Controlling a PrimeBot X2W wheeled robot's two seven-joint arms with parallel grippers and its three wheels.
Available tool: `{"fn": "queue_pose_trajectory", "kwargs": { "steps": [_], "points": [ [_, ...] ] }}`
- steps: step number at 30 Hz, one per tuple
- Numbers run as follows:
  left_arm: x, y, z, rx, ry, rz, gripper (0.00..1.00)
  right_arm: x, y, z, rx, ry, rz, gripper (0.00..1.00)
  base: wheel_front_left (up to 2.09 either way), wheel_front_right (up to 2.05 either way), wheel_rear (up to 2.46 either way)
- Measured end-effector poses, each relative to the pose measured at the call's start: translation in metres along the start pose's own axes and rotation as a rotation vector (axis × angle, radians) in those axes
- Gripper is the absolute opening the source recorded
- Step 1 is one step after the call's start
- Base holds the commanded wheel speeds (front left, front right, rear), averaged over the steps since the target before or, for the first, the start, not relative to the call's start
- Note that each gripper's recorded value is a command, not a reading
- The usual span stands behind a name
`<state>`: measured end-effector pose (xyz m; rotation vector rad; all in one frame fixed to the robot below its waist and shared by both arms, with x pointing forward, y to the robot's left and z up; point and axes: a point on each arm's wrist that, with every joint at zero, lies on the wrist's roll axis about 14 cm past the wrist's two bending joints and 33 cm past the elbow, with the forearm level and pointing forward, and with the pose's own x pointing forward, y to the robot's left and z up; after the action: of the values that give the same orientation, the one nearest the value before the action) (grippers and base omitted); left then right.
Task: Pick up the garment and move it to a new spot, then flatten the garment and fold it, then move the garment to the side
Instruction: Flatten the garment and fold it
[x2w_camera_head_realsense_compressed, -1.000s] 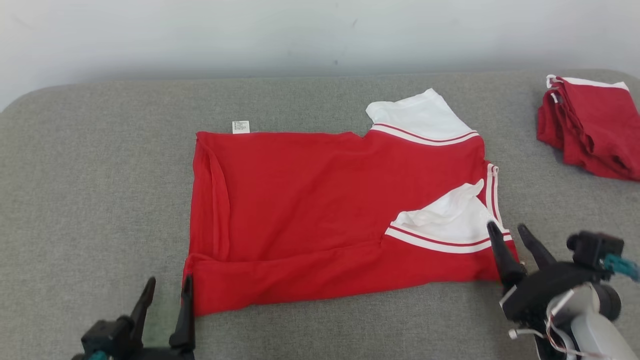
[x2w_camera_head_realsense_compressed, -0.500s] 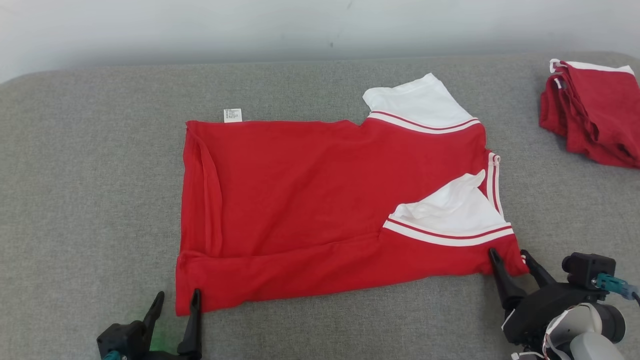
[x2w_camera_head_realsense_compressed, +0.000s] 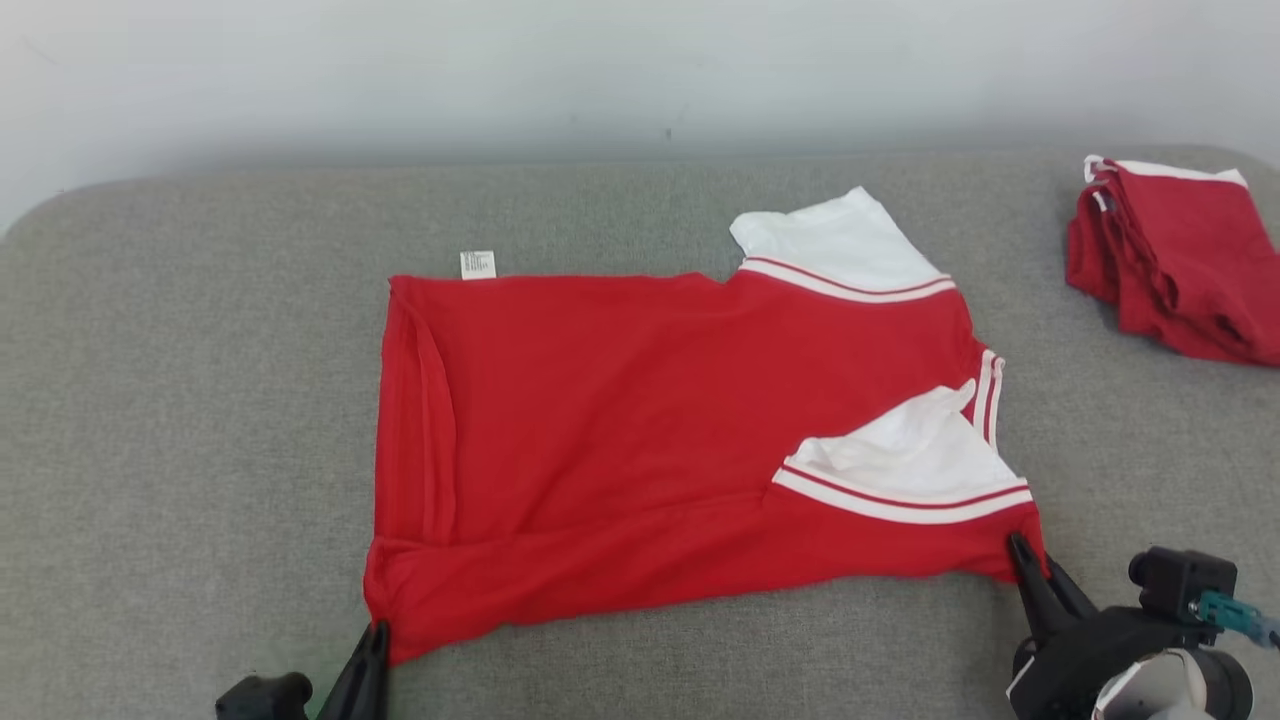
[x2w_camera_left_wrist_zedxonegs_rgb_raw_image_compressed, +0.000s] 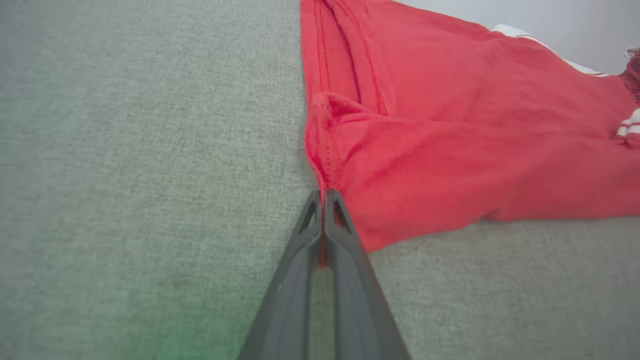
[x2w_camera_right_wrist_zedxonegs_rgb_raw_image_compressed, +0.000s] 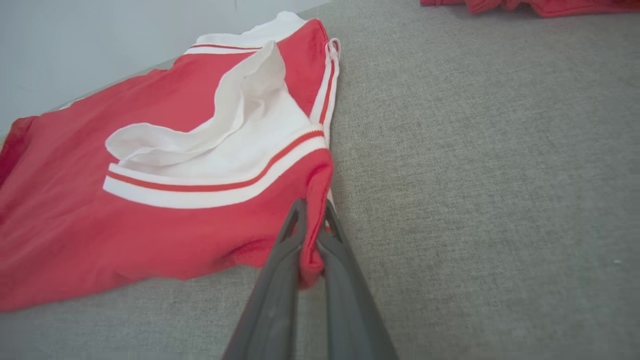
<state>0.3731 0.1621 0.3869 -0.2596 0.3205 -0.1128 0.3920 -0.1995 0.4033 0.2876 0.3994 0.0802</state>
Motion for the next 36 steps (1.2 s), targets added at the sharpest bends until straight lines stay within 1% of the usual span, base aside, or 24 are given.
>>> {"fn": "queue_pose_trajectory", "kwargs": {
  "steps": [4, 10, 17, 21, 22, 23, 24, 25, 28, 30, 36],
  "points": [
    [-0.014, -0.002, 0.007, -0.01, -0.037, -0.001, 0.0, -0.016, 0.001, 0.0, 0.008, -0.018, 0.004, 0.0, 0.0, 0.0, 0.0],
    [-0.036, -0.003, 0.009, -0.008, -0.069, 0.017, 0.0, -0.047, -0.002, -0.008, 0.02, -0.005, -0.004, 0.0, 0.0, 0.0, 0.0],
    [-0.054, -0.008, 0.0, -0.017, -0.055, 0.032, 0.0, -0.074, -0.001, -0.023, 0.041, 0.054, -0.02, 0.0, 0.0, 0.0, 0.0],
    [-0.058, -0.009, -0.005, -0.024, -0.037, 0.032, 0.0, -0.078, -0.002, -0.026, 0.055, 0.065, -0.032, 0.0, 0.0, 0.0, 0.0],
    [-0.058, -0.009, -0.007, -0.025, -0.032, 0.034, 0.0, -0.079, -0.002, -0.027, 0.054, 0.068, -0.034, 0.26, 0.0, 0.0, 0.0],
    [-0.058, -0.008, -0.007, -0.024, -0.03, 0.035, 0.09, -0.078, -0.001, -0.026, 0.054, 0.065, -0.035, 1.0, 0.0, 0.0, 0.0],
    [-0.058, -0.007, -0.007, -0.023, -0.03, 0.038, 0.5, -0.078, 0.0, -0.026, 0.054, 0.065, -0.036, 1.0, 0.0, 0.0, 0.0],
    [-0.058, -0.007, -0.007, -0.02, -0.031, 0.044, 1.0, -0.077, 0.001, -0.025, 0.052, 0.063, -0.035, 1.0, 0.0, 0.0, 0.0],
    [-0.058, -0.004, -0.001, -0.007, -0.052, 0.051, 1.0, -0.076, 0.006, -0.013, 0.045, 0.015, -0.028, 1.0, 0.0, 0.0, 0.0],
    [-0.057, -0.003, 0.008, 0.0, -0.082, 0.058, 1.0, -0.074, 0.009, 0.002, 0.043, -0.046, -0.02, 1.0, 0.0, 0.0, 0.0],
    [-0.057, -0.001, 0.05, 0.042, -0.219, 0.074, 1.0, -0.076, 0.024, 0.039, 0.007, -0.221, 0.01, 1.0, 0.0, 0.0, 0.0]
  ]
}}
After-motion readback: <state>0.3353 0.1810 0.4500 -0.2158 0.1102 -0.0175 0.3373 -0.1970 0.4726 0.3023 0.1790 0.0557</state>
